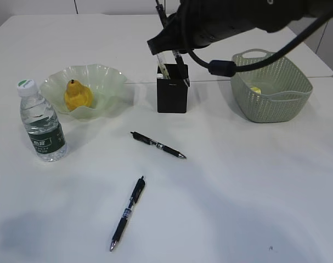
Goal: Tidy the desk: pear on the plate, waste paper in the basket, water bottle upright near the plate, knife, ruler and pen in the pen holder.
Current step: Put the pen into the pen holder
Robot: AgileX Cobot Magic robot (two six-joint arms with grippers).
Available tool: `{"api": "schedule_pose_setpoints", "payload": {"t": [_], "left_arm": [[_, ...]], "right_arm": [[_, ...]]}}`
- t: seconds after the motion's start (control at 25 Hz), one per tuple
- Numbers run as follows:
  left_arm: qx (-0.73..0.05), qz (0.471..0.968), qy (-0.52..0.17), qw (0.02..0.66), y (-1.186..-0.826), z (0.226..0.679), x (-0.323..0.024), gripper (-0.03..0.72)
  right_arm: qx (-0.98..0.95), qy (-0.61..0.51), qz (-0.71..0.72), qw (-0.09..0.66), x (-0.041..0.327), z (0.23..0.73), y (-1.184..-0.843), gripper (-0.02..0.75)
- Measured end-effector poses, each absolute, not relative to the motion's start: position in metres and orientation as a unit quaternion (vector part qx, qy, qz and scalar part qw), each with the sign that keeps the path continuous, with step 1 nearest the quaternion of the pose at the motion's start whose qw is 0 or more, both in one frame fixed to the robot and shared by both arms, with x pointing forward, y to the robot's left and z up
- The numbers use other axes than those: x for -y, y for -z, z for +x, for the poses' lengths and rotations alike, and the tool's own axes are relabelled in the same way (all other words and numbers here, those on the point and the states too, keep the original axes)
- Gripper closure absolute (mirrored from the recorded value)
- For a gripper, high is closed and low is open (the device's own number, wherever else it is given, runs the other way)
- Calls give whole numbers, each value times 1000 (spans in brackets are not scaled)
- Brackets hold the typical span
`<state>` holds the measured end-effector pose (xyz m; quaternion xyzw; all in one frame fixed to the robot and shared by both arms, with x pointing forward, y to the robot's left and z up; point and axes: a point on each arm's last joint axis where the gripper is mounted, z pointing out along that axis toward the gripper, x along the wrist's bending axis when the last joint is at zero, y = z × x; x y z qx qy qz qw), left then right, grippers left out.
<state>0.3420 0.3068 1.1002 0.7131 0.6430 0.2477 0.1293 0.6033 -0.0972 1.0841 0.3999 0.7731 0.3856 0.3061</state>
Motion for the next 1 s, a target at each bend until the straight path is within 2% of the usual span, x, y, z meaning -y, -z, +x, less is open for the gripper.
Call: {"api": "schedule_pose_setpoints", "payload": {"t": [0.16, 0.32, 0.84, 1.0], "left_arm": [[-642, 713, -249, 131, -1100, 342, -307, 348], [-640, 712, -254, 137, -1101, 344, -306, 351], [-638, 710, -260, 145, -1102, 345, -306, 364], [-640, 712, -253, 139, -1101, 344, -306, 365]], "right_arm": [[-737, -420, 421, 322, 124, 617, -1070, 625], [-700, -463, 416, 350, 140, 629, -1075, 625], [-652, -564, 351, 366, 120, 658, -1036, 625], [-636, -571, 372, 363, 122, 663, -1028, 625]]}}
